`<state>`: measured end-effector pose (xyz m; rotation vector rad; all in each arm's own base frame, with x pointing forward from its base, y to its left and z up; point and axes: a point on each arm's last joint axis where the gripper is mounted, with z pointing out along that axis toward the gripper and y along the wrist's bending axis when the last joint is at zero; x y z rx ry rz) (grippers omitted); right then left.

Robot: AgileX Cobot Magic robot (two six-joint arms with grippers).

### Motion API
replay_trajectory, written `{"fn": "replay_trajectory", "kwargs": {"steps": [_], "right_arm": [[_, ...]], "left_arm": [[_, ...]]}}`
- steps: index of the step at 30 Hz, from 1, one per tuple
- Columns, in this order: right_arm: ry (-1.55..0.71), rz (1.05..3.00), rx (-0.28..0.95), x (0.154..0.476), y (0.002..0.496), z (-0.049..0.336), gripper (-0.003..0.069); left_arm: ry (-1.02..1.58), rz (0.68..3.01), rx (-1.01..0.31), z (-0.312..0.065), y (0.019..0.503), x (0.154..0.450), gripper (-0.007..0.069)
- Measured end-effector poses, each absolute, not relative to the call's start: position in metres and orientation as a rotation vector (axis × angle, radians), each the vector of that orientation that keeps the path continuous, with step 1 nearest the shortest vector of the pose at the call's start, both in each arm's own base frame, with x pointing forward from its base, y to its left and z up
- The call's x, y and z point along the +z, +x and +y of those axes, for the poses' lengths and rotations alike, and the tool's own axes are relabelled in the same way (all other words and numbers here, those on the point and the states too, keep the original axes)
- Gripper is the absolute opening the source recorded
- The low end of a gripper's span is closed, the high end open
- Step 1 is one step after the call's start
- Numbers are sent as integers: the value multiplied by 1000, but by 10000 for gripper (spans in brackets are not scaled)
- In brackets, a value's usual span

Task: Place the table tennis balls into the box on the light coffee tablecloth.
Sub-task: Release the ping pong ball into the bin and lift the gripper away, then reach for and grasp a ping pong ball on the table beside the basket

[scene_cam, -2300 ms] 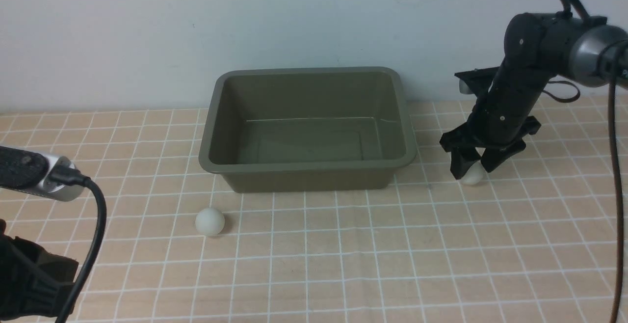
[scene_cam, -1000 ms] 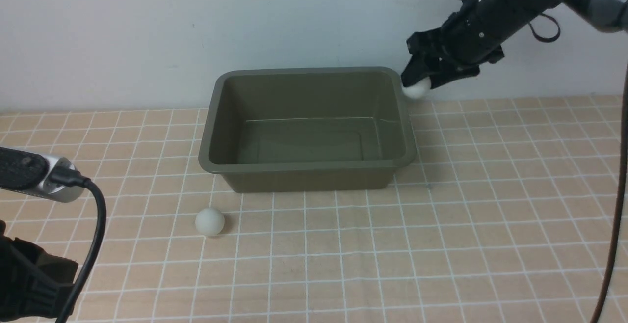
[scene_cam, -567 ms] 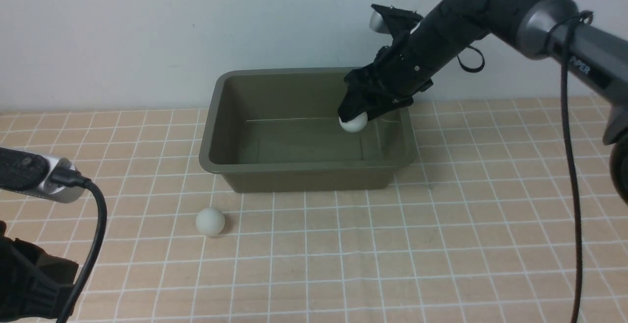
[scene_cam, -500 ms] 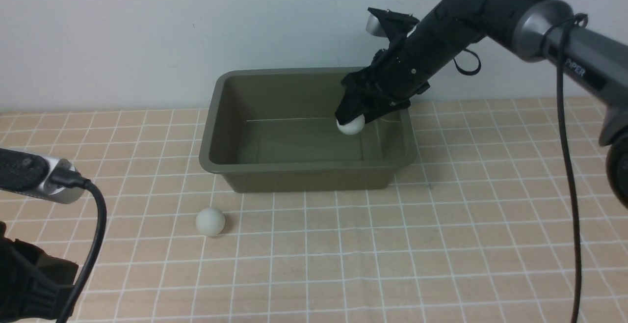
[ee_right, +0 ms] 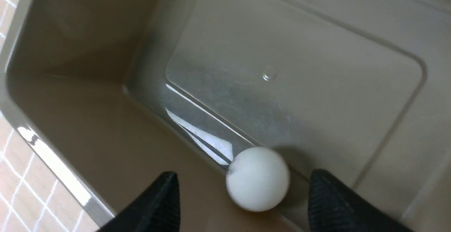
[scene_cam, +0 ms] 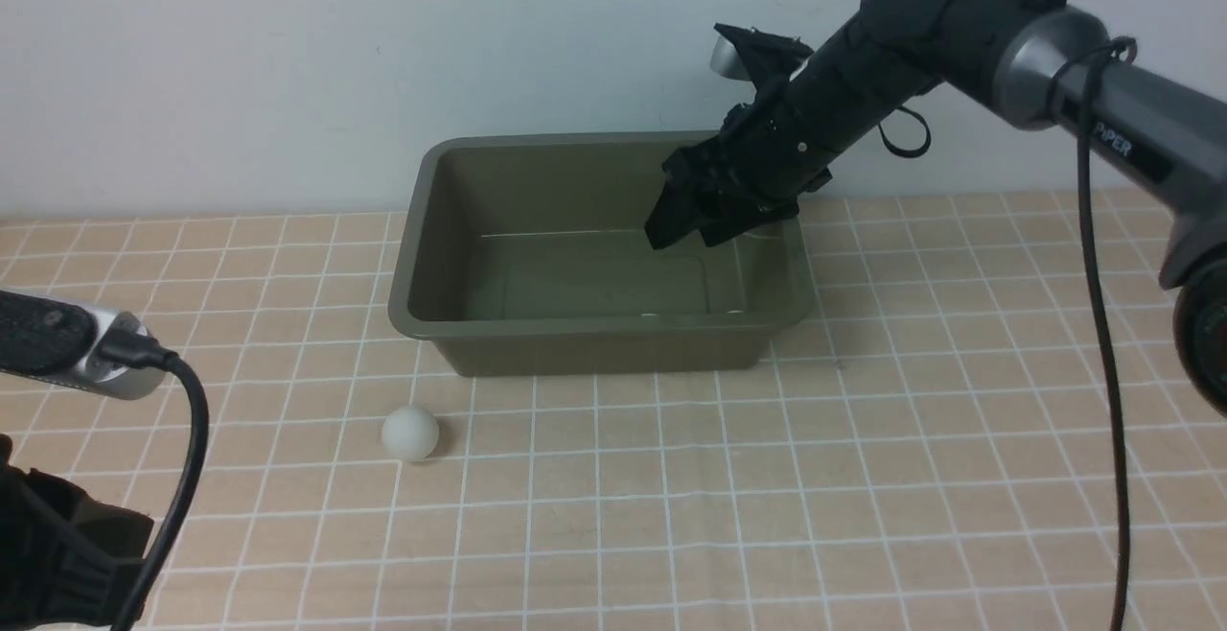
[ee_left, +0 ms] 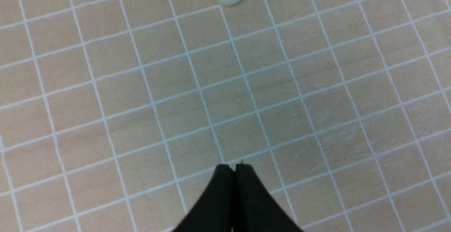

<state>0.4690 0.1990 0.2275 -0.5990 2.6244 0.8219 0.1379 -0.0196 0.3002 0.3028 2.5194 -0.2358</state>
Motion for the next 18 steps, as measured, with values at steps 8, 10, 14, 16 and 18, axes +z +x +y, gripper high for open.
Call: {"fn": "replay_trajectory", "kwargs": {"steps": [8, 10, 14, 16, 18], "right_arm": [[-585, 2440, 925, 275, 479, 186, 328], [-552, 2337, 897, 312, 482, 165, 256], [-469, 2185, 813, 380, 473, 112, 107], [-423, 2138, 746, 407, 463, 82, 46], [-366, 2103, 682, 431, 451, 53, 4]], "left_arm": [[303, 2519, -236, -20, 138, 300, -66], [302, 2519, -235, -20, 138, 300, -66], [297, 2502, -229, -19, 139, 301, -66], [290, 2483, -222, -19, 141, 302, -66], [283, 2461, -214, -19, 143, 303, -66]]}}
